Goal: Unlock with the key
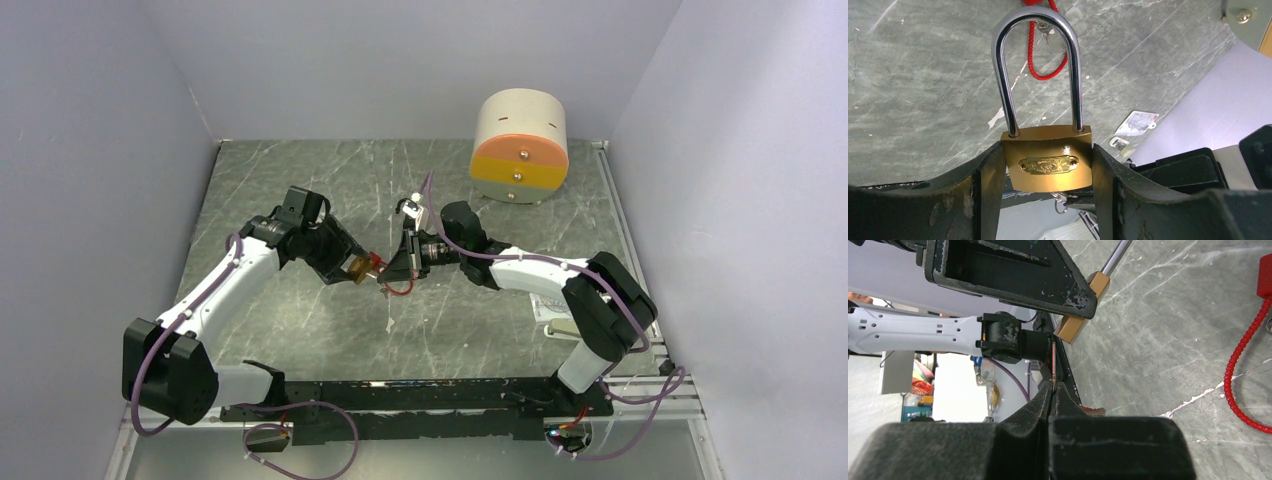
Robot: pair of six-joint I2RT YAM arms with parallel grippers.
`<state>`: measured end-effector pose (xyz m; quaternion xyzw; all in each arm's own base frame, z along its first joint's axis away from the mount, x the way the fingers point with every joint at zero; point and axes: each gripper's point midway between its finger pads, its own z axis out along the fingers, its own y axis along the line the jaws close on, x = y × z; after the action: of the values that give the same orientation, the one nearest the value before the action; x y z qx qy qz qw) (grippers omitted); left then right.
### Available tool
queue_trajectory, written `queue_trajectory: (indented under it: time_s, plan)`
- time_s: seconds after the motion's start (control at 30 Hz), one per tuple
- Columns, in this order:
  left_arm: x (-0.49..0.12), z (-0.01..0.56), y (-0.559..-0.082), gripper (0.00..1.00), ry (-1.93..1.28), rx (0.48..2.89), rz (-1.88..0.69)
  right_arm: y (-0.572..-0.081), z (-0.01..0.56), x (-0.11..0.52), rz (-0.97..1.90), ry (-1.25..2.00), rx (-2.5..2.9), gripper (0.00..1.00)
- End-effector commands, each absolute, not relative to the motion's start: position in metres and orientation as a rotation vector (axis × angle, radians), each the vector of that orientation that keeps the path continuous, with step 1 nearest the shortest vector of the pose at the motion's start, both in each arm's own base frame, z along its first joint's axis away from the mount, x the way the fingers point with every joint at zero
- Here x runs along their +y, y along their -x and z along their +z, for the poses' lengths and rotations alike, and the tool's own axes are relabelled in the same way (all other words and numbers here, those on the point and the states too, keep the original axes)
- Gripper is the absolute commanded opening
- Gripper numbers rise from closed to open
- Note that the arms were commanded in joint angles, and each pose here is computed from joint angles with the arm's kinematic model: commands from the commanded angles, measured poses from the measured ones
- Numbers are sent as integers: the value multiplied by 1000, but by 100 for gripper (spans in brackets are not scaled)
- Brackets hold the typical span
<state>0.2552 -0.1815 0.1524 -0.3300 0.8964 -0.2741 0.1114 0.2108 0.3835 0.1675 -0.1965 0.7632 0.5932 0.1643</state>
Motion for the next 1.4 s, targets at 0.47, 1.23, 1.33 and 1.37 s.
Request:
queue_trajectory:
  time_s: [0.47, 1.23, 1.33, 1.37]
  plan:
    - [-192, 187, -266, 29, 933, 2525, -954, -233, 182, 393, 1655, 539, 2118, 0]
    - [-191, 181, -268, 28, 989, 2517, -947, -254, 192, 391, 1582, 405, 2092, 0]
    - [-192, 180, -268, 29, 1004, 2518, -952, -253, 196, 393, 1606, 423, 2071, 0]
    - [-191, 179, -268, 29, 1006, 2515, -950, -252, 197, 393, 1614, 429, 2066, 0]
